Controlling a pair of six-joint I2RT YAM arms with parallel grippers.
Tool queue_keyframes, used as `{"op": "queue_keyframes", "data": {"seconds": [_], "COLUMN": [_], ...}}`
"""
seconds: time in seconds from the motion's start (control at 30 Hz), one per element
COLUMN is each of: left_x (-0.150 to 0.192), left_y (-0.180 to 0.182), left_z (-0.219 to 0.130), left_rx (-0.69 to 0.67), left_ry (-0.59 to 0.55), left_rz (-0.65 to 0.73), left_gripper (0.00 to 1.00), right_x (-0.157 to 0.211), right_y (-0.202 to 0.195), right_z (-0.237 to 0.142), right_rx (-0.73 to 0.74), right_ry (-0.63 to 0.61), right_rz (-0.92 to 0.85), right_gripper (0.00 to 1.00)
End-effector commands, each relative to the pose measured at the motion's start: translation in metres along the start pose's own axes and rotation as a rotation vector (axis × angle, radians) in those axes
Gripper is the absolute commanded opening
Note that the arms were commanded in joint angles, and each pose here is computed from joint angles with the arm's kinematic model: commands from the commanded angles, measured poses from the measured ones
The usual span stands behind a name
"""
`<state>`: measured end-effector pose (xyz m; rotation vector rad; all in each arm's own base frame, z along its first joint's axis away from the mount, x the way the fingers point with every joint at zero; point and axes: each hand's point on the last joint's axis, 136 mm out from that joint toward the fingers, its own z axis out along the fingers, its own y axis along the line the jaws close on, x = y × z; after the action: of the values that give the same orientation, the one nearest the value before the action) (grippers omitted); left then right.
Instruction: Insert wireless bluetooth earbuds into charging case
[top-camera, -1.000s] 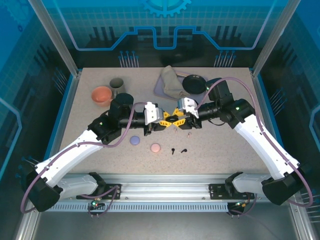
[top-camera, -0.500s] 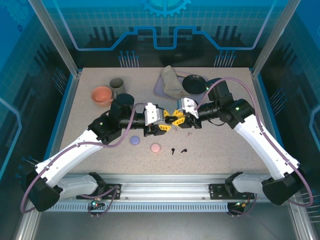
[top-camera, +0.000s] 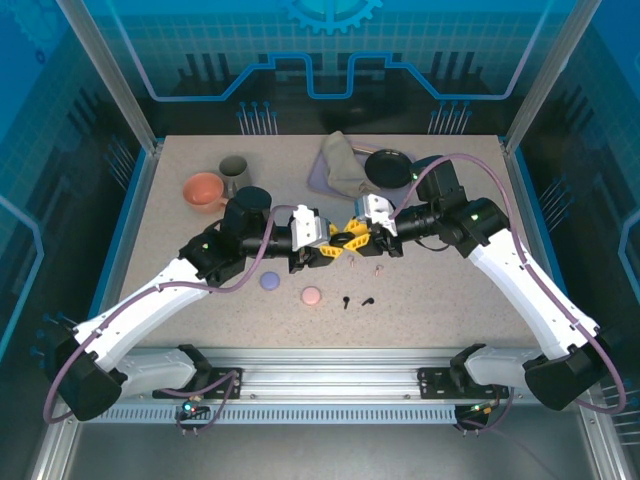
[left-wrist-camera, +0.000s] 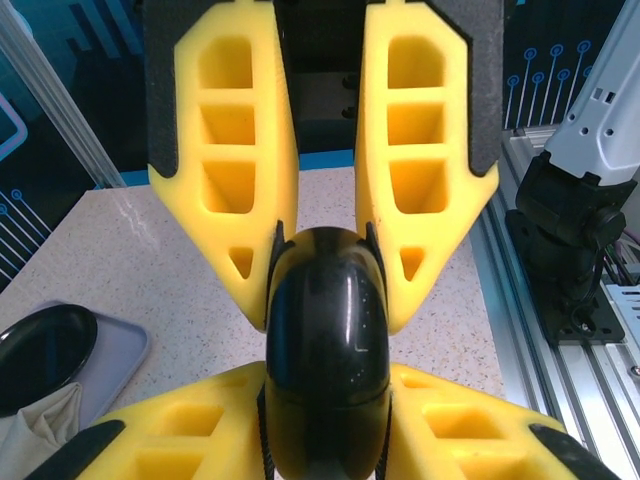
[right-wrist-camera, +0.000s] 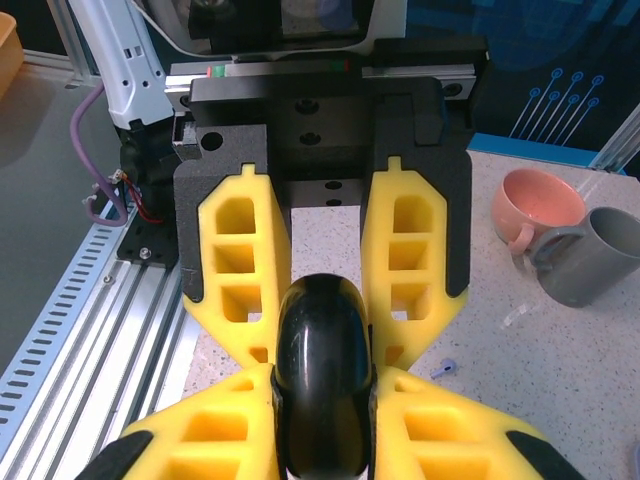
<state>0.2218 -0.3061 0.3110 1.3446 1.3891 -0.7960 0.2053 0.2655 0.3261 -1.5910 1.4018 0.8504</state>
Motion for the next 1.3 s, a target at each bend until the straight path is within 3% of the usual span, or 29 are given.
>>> {"op": "queue_keyframes", "data": {"seconds": [0.0, 0.47, 0.73, 0.93, 1.27], "left_x": [-0.014, -0.016, -0.014, -0.011, -0.002], "left_y": [0.000, 0.001, 0.000, 0.001, -0.003], "left_z": [-0.001, -0.001, -0.001, 0.000, 0.008], "left_rx": [0.004, 0.000, 0.004, 0.003, 0.032], "left_ry": [-0.033, -0.036, -0.028, -0.018, 0.030], "left_rz": [0.030, 0.030, 0.024, 0.015, -0.073], "left_gripper": [0.30, 0.30, 0.12, 0.05, 0.02], "right_x": [-0.012, -0.001, 0.003, -0.003, -0.003], "right_y": [0.002, 0.003, 0.003, 0.000, 0.000], "right_z": [0.001, 0.006, 0.007, -0.001, -0.023], "right_rx": [-0.024, -0.019, -0.008, 0.030, 0.186], "right_ry": [-0.026, 0.011, 0.024, 0.010, -0.067], "right_rz": [-0.004, -0.002, 0.005, 0.014, -0.011], "right_gripper": [0.22, 0.21, 0.23, 0.42, 0.89]}}
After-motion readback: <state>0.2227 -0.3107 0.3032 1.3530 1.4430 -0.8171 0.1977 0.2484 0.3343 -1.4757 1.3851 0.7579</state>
